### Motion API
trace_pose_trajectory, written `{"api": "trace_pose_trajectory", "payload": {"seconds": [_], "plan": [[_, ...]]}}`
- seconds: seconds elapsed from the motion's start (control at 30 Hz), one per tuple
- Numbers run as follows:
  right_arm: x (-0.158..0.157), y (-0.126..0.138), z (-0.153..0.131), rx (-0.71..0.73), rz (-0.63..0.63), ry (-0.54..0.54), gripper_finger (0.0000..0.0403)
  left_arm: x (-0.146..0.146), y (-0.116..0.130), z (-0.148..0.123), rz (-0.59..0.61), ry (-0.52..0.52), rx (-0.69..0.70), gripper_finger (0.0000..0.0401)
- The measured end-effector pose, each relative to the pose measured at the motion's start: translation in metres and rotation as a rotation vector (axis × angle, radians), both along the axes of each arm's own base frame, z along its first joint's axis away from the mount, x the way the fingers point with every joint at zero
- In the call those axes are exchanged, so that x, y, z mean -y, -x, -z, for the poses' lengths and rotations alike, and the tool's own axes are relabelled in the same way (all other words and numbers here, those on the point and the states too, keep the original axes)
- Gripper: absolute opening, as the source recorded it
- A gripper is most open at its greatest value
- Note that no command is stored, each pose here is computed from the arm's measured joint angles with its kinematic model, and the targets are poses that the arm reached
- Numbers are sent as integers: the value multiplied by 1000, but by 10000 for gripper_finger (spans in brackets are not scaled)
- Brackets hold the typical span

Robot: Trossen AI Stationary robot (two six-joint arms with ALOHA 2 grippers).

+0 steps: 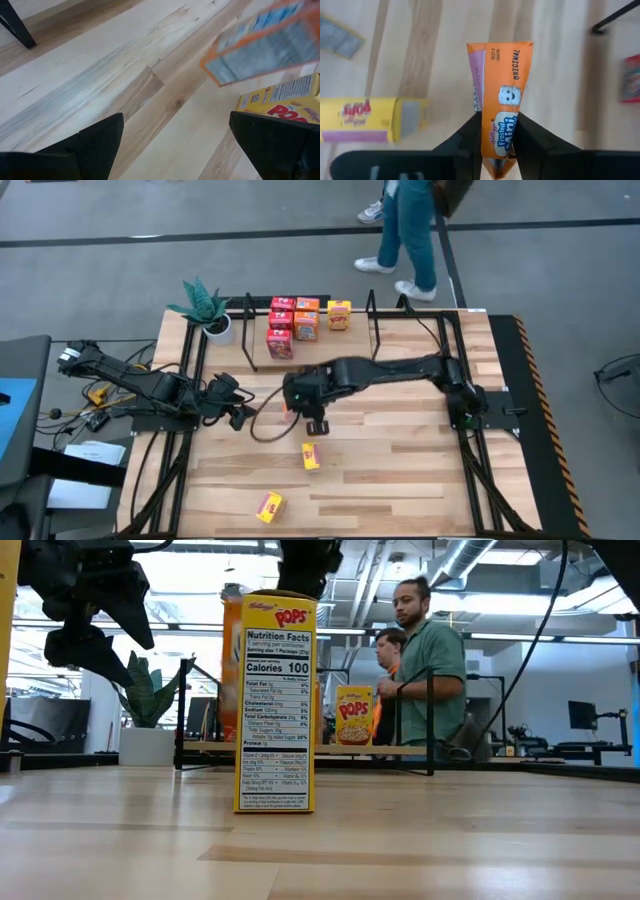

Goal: Stack cereal on shelf
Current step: Put the orange cereal box on the shelf aligned with the other orange cereal boxes

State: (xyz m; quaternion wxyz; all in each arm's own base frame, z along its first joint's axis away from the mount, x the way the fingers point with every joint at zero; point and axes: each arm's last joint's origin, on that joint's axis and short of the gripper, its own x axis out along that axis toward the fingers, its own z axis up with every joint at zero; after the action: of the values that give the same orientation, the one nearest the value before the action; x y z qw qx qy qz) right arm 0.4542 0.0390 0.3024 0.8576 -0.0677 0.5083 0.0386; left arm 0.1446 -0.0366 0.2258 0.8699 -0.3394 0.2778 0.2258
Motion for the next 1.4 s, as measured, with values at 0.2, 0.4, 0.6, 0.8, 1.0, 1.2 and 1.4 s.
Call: {"api": "trace_pose_trajectory", "payload": {"seconds": [0.2,0.4,0.6,0.8,1.0,1.2,1.4], "plan": [[36,20,-38,69,40,22,131,0,0,0,5,-5,-4,355],[85,29,-39,25,119,27,140,0,0,0,5,-5,-5,355],[122,31,-35,28,146,12,141,0,0,0,11,-12,-7,355],[147,35,-35,37,163,19,137,0,0,0,17,-20,-9,355],[166,38,-34,66,170,-40,146,0,0,0,32,-38,-14,355],[177,25,-13,50,157,-27,152,0,1,1,34,-41,-21,355],[186,18,5,22,157,-22,150,-1,3,3,38,-47,-52,355]]}}
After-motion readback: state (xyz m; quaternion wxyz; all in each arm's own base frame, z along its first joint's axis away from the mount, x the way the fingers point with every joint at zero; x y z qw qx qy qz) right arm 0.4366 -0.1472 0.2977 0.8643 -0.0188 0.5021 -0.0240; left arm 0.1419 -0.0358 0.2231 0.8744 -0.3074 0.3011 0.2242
